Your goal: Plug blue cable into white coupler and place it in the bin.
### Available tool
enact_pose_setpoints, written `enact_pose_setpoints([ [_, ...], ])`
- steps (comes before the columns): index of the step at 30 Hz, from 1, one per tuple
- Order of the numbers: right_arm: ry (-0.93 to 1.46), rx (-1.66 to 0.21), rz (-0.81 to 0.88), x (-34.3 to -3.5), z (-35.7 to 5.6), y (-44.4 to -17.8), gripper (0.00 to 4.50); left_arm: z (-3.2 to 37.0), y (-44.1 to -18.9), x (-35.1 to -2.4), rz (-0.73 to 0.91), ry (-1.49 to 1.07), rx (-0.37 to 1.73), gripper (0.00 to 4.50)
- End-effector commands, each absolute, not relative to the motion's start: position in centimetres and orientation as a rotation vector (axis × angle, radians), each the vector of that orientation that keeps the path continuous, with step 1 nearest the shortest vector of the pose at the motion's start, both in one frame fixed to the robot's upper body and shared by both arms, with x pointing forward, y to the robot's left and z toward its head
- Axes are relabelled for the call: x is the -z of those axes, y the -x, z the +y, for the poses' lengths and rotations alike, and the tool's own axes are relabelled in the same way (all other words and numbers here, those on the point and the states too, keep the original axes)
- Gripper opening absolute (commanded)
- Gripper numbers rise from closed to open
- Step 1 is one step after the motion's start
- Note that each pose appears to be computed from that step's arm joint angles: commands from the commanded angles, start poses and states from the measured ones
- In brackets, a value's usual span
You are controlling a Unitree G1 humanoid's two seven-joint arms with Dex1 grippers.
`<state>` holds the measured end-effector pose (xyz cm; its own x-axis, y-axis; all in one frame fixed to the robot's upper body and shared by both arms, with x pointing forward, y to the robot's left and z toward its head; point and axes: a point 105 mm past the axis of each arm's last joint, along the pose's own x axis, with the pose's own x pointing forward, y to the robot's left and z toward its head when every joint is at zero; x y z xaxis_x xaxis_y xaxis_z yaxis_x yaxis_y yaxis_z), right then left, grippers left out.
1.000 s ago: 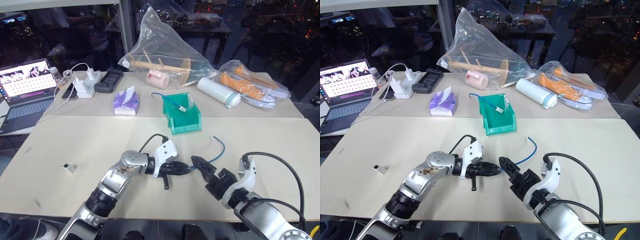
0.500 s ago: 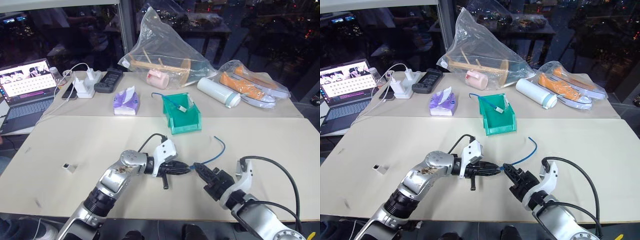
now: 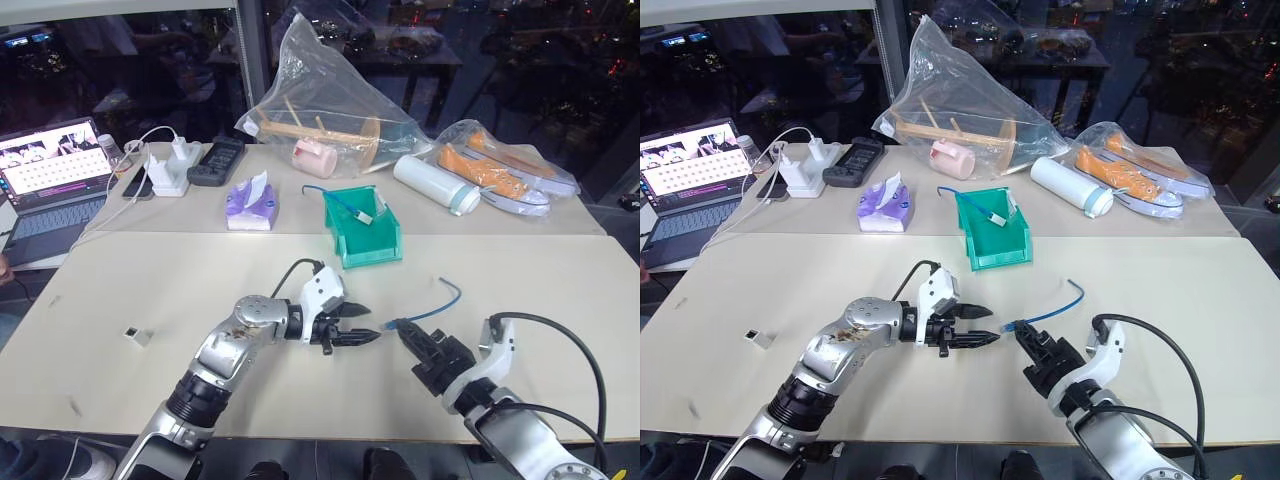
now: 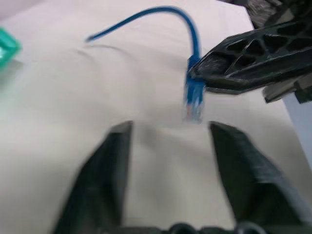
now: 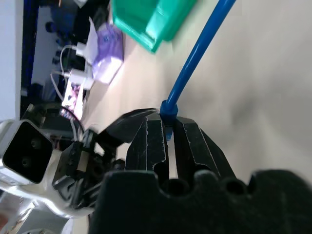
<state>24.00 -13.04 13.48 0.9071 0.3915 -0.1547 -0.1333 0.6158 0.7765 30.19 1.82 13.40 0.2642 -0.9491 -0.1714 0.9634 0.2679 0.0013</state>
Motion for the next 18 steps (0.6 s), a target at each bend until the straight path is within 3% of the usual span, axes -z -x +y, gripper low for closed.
enact_pose_setpoints([
  [1,-0.559,-0.437,0.209,-17.7,-14.0,-26.0,0.00,3.0,-30.6,-18.0,0.003,0.001,1.228,4.29],
  [2,-0.490,-0.462,0.201,-18.3,-14.2,-26.3,0.00,3.1,-30.5,-18.6,-0.009,0.030,1.229,4.48],
  [8,-0.165,-0.588,0.127,-24.0,-15.5,-28.8,0.00,4.8,-29.3,-21.5,-0.078,0.037,1.149,4.48],
  [14,-0.154,-0.760,0.110,-25.4,-13.0,-29.9,0.00,8.5,-31.6,-24.7,-0.191,-0.082,0.779,4.48],
  [18,-0.164,-0.843,0.103,-25.5,-11.3,-30.5,0.00,12.0,-31.5,-25.9,-0.208,-0.136,0.580,4.48],
])
